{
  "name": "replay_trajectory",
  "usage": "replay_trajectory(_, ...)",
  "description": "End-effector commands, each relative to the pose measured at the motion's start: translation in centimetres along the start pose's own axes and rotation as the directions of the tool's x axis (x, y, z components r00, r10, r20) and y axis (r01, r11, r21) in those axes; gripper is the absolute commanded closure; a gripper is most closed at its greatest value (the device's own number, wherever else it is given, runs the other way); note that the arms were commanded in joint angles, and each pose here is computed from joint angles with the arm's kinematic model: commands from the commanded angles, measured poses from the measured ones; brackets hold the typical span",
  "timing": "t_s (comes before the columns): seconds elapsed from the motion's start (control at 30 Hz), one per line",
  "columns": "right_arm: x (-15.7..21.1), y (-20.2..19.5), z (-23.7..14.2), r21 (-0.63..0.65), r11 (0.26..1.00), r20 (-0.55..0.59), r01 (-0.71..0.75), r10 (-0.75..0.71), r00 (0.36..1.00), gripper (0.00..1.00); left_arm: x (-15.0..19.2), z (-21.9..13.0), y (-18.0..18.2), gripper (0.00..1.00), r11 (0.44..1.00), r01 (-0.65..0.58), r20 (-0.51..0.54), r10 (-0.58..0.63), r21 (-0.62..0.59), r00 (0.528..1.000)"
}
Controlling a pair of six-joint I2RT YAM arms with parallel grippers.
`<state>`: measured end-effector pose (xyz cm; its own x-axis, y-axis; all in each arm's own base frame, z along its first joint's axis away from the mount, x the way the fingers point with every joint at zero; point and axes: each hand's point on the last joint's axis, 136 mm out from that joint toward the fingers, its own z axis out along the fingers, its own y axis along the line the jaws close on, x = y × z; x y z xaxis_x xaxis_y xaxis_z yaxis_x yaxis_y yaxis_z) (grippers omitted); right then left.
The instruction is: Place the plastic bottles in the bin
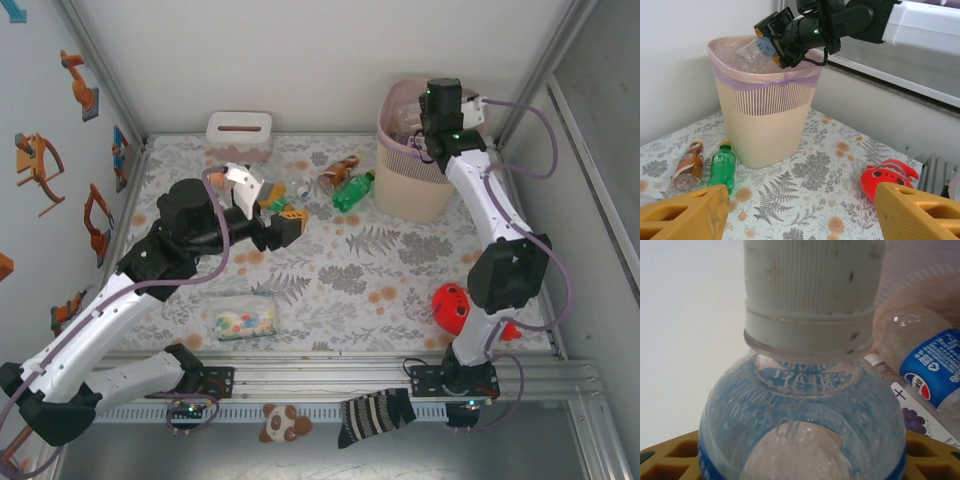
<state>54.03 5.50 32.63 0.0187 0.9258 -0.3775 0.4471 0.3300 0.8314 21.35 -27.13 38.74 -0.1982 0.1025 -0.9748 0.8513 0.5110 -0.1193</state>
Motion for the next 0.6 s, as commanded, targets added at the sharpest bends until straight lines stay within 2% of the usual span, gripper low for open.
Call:
replay_trajectory(0.0,-1.6,-1.0,1.5,0.040,0.985,0.120,-0.170,0.164,0.979,0.56,0.1,-0.5,0.1,0.24,1.000,0.002,0.008,-0.002,-0.009,1.000)
replay_trajectory(0.2,0.4,-2.7,4.9,0.090,0.958,0.108,-0.272,0.262,0.959,0.56,0.4,-0.4,0.2,0.25,0.999,0.033,0.022,-0.033,-0.010,0.999)
replay_trajectory(0.4,1.9,-4.9,7.5,0.155,0.936,0.086,-0.315,0.305,0.948,0.55,0.9,-0.4,0.2,0.26,0.998,0.057,0.016,-0.056,-0.010,0.998)
replay_trajectory(0.57,3.1,-7.3,8.9,0.223,0.908,0.072,-0.354,0.346,0.935,0.51,1.1,-0.3,0.3,0.26,0.998,0.066,0.019,-0.066,-0.013,0.998)
